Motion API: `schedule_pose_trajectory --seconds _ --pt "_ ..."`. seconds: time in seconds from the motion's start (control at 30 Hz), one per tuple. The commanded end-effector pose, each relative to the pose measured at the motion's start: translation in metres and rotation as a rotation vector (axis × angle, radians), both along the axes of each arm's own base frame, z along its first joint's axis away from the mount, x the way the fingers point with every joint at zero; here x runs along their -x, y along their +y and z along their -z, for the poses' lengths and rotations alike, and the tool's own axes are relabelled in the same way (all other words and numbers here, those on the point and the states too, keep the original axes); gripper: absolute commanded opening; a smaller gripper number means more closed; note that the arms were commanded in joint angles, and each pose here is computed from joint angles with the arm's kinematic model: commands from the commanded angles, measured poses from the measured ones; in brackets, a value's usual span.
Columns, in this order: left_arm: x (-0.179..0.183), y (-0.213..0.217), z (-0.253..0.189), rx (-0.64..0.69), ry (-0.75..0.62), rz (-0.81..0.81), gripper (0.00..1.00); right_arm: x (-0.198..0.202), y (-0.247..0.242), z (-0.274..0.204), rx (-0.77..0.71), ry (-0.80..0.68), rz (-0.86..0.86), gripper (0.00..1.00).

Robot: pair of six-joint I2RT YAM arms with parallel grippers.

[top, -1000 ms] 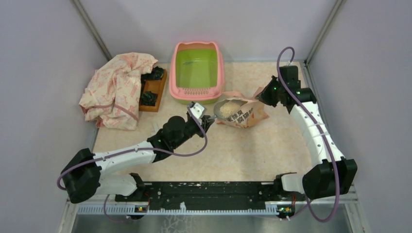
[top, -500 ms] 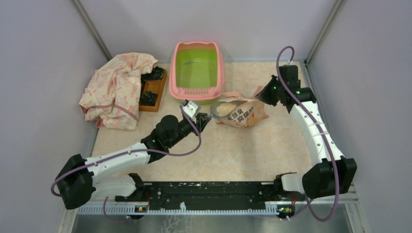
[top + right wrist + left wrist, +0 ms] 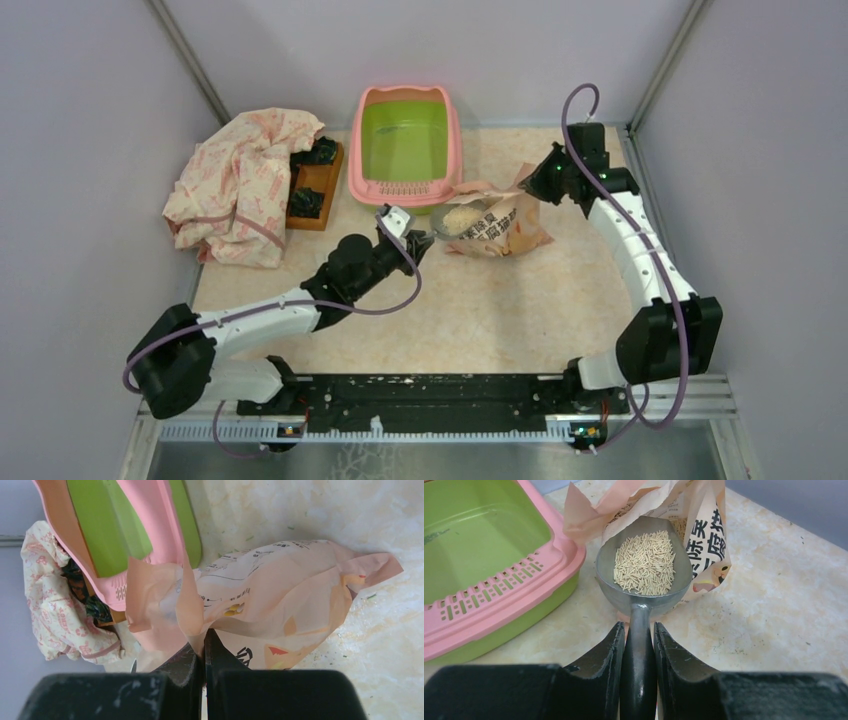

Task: Fill the litter box with clean litter
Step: 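Scoop the cat litter from the cat litter bag.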

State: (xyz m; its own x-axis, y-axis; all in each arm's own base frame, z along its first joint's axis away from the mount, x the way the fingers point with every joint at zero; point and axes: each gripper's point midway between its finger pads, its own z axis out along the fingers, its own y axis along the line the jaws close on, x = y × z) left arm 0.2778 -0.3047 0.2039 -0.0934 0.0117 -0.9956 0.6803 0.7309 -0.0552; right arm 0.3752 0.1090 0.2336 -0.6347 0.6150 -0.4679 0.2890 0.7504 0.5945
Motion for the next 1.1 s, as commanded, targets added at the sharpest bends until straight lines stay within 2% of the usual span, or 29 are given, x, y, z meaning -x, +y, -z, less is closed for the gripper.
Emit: schedule_pose_trajectory --seconds 0.0,0.13,0.57,1.07 --pt "-0.013 0.002 -0.008 0.035 -0.039 -0.020 0.09 -0.021 0.001 -0.019 -0.031 -0.064 0.016 0.00" --pt "-0.025 0.006 -0.003 0.029 -0.043 -0.034 0.05 -0.036 0.009 -0.018 -0.063 -0.060 0.000 0.00" --pt "-0.058 0.025 -0.015 0.053 -0.077 -0.074 0.06 -0.094 0.021 -0.026 -0.076 -0.047 -0.022 0.00" --pt "-0.096 0.053 -0.017 0.104 -0.088 -0.109 0.06 -0.123 0.028 -0.012 -0.096 -0.002 -0.025 0.00"
